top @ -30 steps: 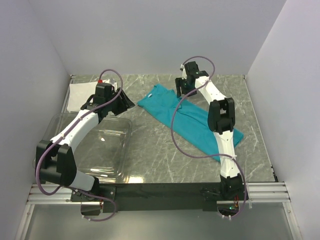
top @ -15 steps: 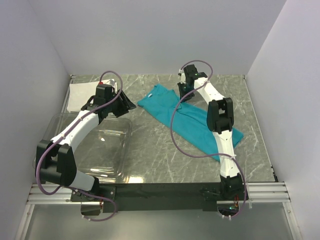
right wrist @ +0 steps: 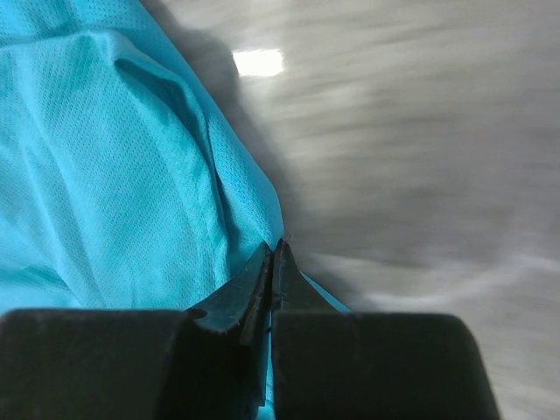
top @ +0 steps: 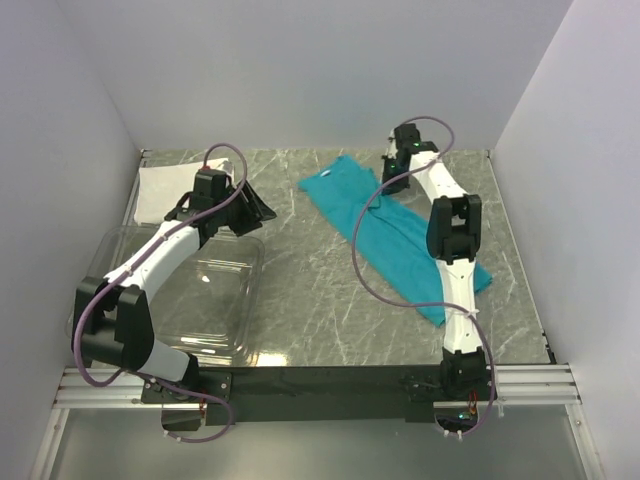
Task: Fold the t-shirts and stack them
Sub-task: Fold the tshirt
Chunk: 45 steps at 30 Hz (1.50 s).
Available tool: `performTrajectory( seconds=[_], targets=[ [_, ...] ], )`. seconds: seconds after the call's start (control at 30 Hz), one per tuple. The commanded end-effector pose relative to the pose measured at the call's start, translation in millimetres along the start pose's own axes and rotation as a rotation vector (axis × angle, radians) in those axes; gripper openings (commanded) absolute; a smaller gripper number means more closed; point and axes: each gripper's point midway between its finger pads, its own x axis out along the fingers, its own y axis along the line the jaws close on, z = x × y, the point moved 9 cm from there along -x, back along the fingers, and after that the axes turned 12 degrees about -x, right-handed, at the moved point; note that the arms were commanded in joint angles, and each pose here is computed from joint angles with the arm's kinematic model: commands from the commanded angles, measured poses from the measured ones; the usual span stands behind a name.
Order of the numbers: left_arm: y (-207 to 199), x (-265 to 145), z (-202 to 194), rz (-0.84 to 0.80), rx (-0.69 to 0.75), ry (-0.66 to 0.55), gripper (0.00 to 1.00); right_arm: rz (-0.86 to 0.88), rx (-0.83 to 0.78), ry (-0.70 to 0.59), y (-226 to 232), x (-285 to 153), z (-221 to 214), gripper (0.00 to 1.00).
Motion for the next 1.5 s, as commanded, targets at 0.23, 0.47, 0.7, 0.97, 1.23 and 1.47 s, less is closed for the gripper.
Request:
performTrajectory(
  seconds=[0.23,0.47,0.7,0.97,1.23,1.47],
  targets=[
    [-24.4,48.8,-29.0,-0.091,0.031,0.182,0.57,-0.2,0.176,-0.098,-75.5,-40.0,11.1,0.33],
    [-49.0,90.3,-77.5,-0.24,0.021,0.364,0.57,-0.209,-0.135,-0.176,-83.1,-123.6,5.8,0.73],
    [-56.0,126.9,-143.1,-0.258,-0.108,0.514,0.54,-0.026,-0.416,-0.226,-49.2,-201.2,-85.7,0.76],
    [-63.1,141.6,-224.8,-0.173,-0.192,0.618,0.53,-0.007,-0.458,-0.27,-27.6,-239.1,-164.5,0.77],
    [-64.0,149.7,-281.1,-0.036,-0.249,0.674,0.52,-0.018,-0.4,-0.366,-17.8,-254.0,-180.6,0.77],
    [-56.9,162.7,-304.2,0.13,-0.306,0.652,0.51,-0.019,-0.362,-0.438,-11.9,-265.8,-179.7,0.77]
  ],
)
